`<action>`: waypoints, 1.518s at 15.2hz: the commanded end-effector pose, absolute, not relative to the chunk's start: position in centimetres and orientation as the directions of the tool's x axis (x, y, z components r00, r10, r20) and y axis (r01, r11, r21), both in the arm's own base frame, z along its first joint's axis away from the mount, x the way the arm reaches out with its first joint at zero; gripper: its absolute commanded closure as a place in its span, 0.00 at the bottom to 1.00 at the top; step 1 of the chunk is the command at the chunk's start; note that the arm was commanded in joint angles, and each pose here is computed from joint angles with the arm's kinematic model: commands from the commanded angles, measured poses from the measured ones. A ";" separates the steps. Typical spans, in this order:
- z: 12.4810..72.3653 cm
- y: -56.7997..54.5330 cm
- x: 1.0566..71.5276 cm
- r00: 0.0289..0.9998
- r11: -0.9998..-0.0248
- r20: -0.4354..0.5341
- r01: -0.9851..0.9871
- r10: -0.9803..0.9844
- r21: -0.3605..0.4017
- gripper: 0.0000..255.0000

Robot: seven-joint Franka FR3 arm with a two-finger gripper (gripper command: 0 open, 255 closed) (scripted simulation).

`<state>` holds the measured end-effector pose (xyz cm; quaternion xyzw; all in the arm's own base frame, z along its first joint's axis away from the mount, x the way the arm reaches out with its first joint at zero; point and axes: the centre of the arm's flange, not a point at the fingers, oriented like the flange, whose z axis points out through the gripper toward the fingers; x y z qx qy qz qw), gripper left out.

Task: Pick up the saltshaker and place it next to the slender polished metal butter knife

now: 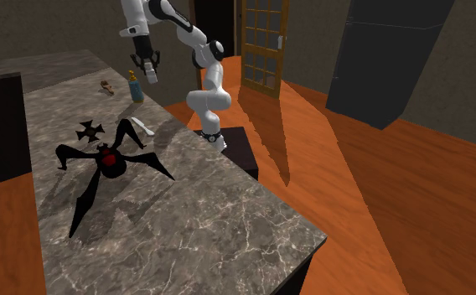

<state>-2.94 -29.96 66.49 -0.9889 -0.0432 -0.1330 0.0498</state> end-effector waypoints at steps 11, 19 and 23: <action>60.2 -30.0 -3.2 0.961 -0.991 0.267 0.099 0.073 -0.087 1.00; 56.0 -30.0 -3.2 0.961 -0.991 0.267 0.099 0.073 -0.087 1.00; 53.8 -30.0 -3.2 0.961 -0.991 0.267 0.099 0.073 -0.087 1.00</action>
